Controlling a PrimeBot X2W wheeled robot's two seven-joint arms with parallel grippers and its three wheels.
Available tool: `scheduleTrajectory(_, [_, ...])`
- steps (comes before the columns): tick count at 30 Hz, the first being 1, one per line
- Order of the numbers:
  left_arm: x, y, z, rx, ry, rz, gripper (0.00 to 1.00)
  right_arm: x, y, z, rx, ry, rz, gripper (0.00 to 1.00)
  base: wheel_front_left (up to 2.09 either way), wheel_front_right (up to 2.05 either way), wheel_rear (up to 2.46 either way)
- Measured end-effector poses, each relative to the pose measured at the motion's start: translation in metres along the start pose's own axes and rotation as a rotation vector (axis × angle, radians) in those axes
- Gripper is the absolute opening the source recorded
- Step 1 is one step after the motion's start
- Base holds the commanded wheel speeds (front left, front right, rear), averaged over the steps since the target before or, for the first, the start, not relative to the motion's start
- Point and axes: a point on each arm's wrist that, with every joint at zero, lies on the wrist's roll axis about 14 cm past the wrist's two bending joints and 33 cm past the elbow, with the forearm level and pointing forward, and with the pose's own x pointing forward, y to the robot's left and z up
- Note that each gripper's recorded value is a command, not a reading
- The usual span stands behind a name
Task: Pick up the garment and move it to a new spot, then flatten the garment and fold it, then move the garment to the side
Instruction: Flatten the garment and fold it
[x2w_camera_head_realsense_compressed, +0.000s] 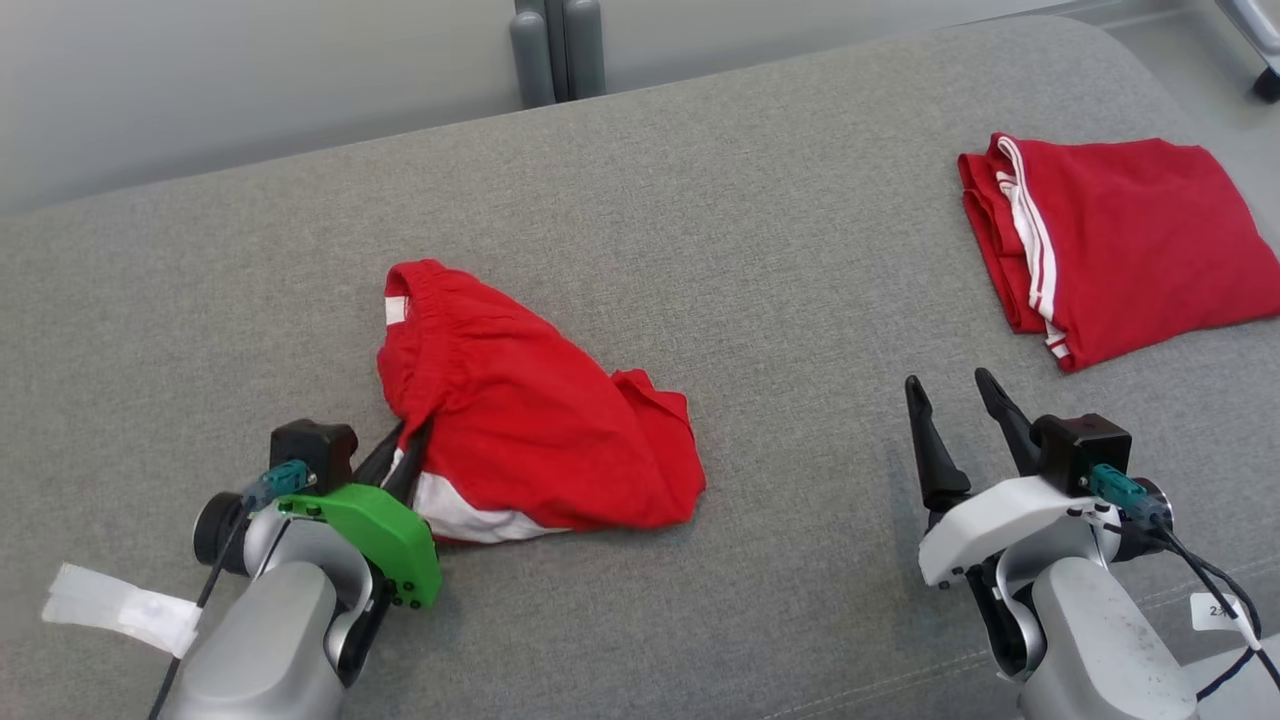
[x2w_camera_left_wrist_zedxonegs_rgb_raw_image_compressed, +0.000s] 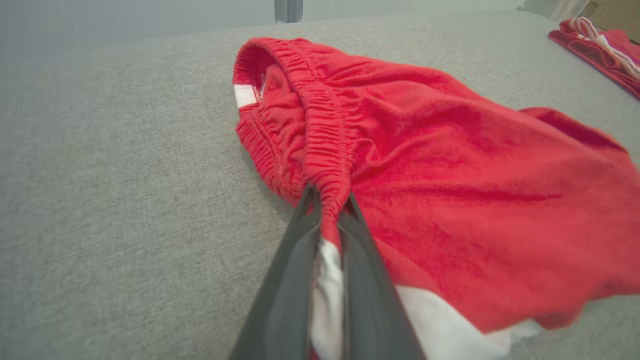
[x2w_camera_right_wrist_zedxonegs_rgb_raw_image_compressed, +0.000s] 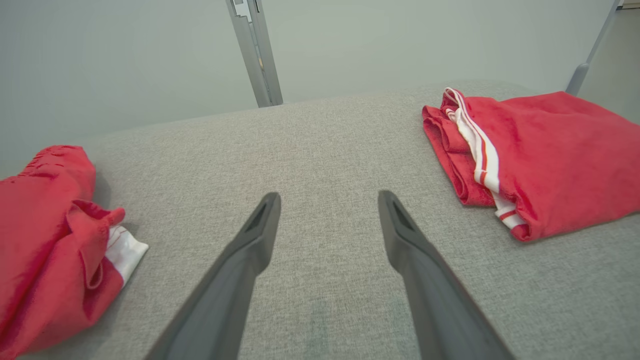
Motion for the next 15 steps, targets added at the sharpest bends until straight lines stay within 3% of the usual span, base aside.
scheduleTrajectory(8, [0.001,-0.005,0.075,0.041,-0.231,-0.034,0.0,0.001,0.003,0.002,0.005,-0.006,0.006,1.0,0.0,0.0,0.0])
scheduleTrajectory(15, [-0.013,-0.01,0.109,0.064,-0.352,-0.031,0.0,0.003,0.015,0.002,0.017,-0.009,0.037,1.0,0.0,0.0,0.0])
